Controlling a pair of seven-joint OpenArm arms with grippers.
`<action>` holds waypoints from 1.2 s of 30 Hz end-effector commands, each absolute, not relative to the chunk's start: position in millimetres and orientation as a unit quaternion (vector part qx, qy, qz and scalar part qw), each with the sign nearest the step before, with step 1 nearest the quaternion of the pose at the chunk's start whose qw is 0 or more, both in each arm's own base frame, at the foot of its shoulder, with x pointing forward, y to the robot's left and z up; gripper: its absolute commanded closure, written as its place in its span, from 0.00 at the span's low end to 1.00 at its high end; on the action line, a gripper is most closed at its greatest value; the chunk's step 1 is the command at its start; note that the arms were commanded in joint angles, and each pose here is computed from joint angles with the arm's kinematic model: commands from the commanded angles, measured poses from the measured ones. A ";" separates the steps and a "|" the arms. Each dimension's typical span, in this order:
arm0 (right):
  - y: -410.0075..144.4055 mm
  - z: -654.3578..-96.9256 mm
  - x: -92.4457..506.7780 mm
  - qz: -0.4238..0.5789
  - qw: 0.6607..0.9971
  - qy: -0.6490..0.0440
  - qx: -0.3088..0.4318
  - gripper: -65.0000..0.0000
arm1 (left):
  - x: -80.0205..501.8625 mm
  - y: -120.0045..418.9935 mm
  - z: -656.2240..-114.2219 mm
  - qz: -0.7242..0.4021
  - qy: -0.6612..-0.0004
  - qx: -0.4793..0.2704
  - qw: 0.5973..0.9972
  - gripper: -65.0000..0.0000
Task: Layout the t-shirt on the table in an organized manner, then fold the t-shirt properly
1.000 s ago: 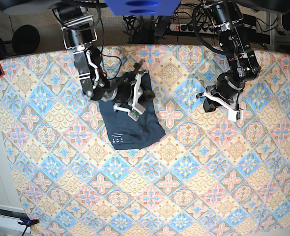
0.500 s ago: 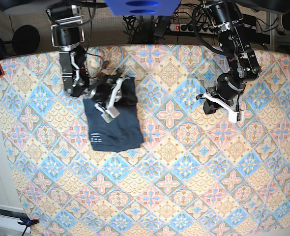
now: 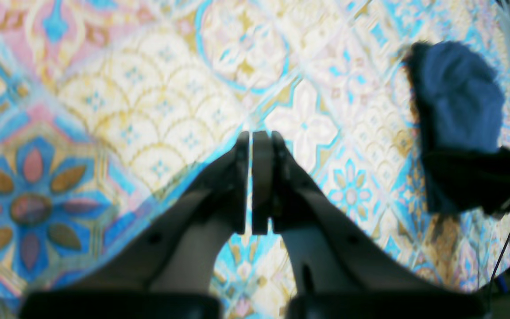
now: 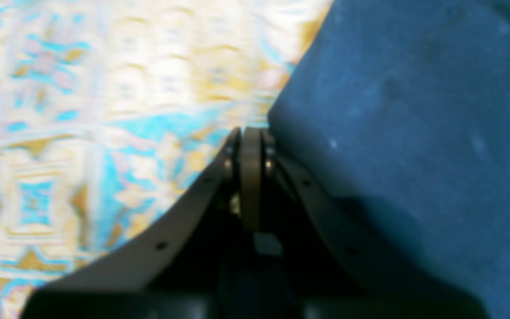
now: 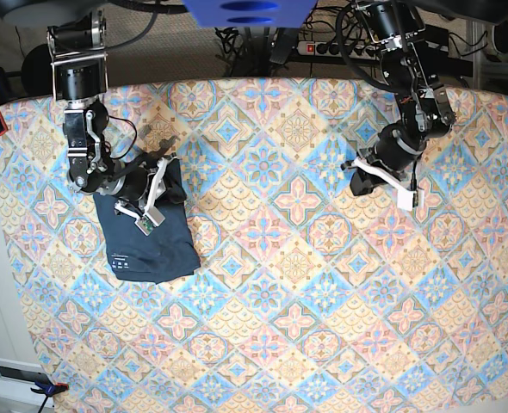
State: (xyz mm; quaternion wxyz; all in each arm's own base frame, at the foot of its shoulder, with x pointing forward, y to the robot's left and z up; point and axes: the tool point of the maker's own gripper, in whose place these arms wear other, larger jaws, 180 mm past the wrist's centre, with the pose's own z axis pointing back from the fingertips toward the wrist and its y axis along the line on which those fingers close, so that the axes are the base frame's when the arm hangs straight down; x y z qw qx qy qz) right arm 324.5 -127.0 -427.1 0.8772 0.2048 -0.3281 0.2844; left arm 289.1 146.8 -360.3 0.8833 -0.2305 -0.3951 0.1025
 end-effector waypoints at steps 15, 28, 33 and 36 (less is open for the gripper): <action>-113.5 -356.1 336.0 0.361 0.831 -0.396 0.146 1.00 | 282.8 143.1 -343.8 0.096 -0.417 -0.242 0.871 1.00; -178.8 -327.5 255.3 0.309 0.859 -0.404 0.058 1.00 | 239.0 142.0 -333.2 0.076 -0.413 -0.218 0.881 1.00; -199.2 -349.5 213.3 0.257 0.892 -0.367 0.056 1.00 | 211.6 145.5 -346.7 0.080 -0.384 -0.209 0.896 1.00; -218.4 -357.4 183.4 0.223 0.911 -0.344 0.050 1.00 | 184.7 152.1 -354.7 0.070 -0.355 -0.200 0.911 1.00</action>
